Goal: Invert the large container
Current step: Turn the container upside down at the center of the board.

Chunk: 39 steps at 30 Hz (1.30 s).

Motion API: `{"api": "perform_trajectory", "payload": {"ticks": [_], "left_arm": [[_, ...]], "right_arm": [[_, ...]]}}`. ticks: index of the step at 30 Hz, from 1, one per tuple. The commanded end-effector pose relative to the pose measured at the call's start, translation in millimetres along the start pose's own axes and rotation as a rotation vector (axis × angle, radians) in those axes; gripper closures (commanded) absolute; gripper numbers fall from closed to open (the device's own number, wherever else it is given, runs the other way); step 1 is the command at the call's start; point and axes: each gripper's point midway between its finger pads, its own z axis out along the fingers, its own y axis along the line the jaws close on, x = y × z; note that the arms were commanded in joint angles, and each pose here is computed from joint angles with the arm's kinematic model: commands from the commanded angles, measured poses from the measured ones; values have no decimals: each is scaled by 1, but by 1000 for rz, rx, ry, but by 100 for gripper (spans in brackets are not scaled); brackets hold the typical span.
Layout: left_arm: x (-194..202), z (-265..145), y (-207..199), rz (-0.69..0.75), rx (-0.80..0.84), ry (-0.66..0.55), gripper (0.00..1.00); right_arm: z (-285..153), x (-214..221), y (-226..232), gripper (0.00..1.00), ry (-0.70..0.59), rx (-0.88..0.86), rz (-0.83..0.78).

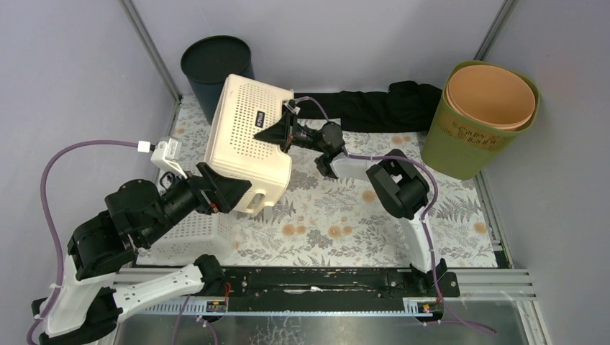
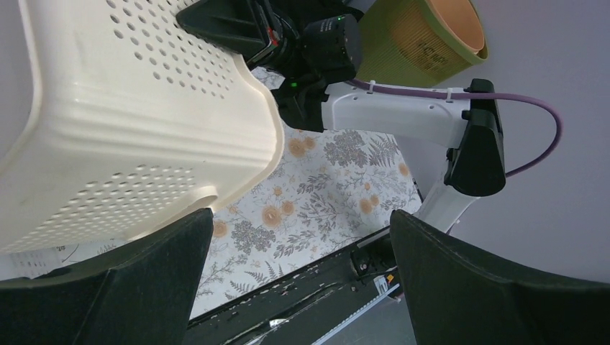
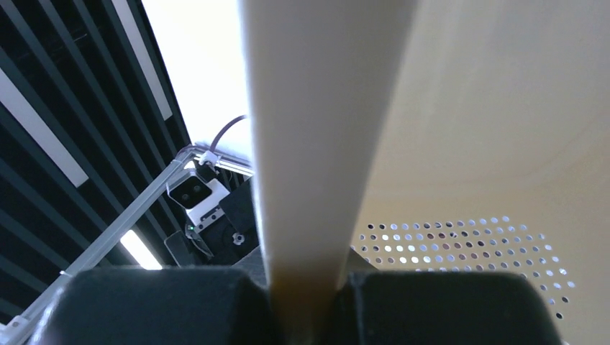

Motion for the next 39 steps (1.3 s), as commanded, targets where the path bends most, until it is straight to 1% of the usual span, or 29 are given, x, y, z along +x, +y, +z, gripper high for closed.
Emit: {"api": "perform_trajectory", "payload": {"ticks": [1,8,17,24,25,27,28,30,31,39], "left_arm": [[-1,4,3,8,-18,-11,0],[3,7,3,8,-21,1,0],[4,8,3,8,-21,4,0],[5,11,2,11,-22,9,0],[5,11,2,11,-21,9,0],[5,12,2,13,-23,10,0],[6,12,2,15,-23,11,0],[6,13,2,16,-24,12,0],[5,13,2,16,-24,12,0],[7,16,1,20,-27,20,0]], "right_arm": [[-1,21,62,100,42,-251,-193],[-26,30,18,100,20,-134,-198],[-59,39,-13,100,8,-22,-178],[-76,43,-29,100,6,31,-154],[-78,43,-30,96,2,37,-147],[-81,42,-34,78,-4,46,-137],[-83,42,-35,71,-7,50,-133],[-86,42,-37,61,-12,58,-127],[-87,42,-39,58,-13,63,-123],[-101,41,-47,47,-33,95,-108]]}}
